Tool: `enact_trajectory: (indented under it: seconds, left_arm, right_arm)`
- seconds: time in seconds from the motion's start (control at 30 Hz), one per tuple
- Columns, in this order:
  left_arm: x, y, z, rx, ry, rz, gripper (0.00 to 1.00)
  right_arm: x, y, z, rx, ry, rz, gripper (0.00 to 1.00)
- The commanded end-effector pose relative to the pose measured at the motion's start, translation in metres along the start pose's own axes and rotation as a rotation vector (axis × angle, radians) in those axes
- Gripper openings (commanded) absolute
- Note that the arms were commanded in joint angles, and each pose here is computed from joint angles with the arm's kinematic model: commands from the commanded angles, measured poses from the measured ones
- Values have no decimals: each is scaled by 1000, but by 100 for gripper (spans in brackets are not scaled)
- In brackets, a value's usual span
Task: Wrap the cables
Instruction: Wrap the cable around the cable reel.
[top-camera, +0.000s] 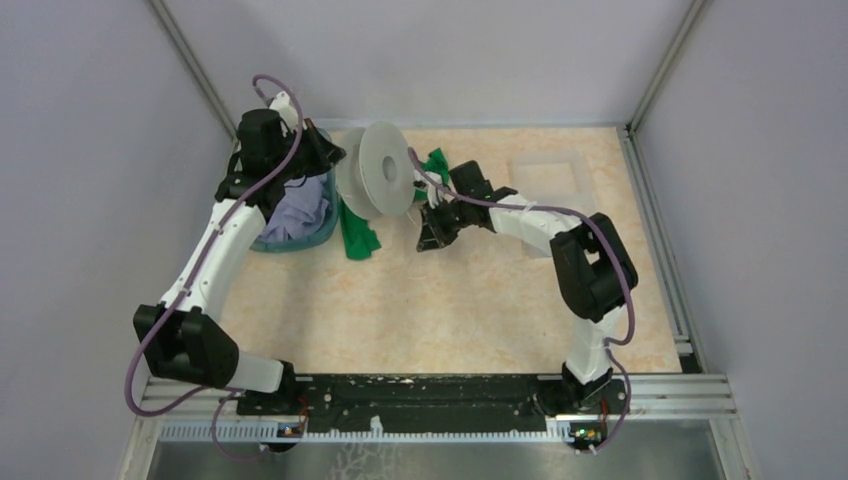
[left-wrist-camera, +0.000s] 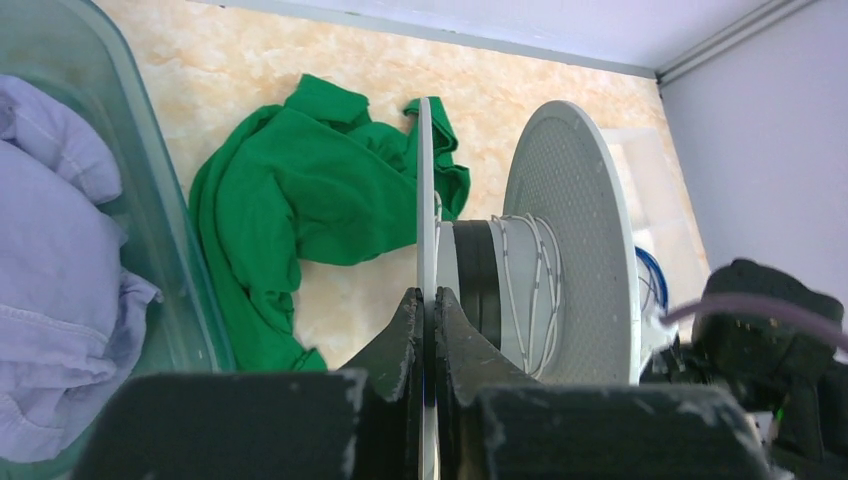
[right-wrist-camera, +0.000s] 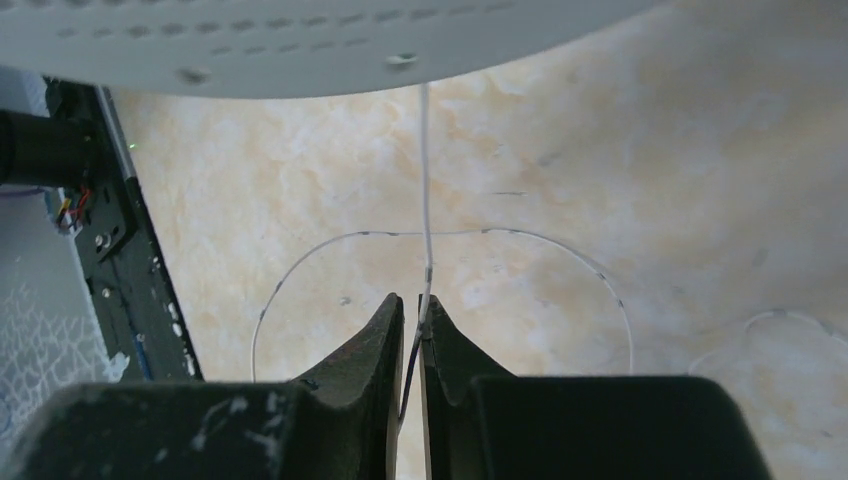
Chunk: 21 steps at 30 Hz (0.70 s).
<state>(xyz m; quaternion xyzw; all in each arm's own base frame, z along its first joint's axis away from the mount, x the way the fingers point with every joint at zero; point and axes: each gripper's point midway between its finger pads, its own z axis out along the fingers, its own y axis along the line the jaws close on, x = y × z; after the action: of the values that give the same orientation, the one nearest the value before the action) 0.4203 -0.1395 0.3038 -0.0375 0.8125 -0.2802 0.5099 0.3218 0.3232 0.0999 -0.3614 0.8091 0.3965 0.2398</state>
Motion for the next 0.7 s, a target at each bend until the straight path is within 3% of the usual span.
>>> enact_trajectory:
  seconds: [0.0, 0.3, 0.67]
  left_arm:
    - [-35, 1, -3, -48, -124, 25, 0]
    - [-8, 19, 14, -134, -126, 68, 0]
    - [29, -1, 28, -147, -98, 264, 0]
  right_arm:
    - [-31, 56, -2, -79, -22, -168, 10]
    - [-68, 127, -1, -248, -42, -221, 12]
    - [-132, 126, -38, -163, -150, -222, 12]
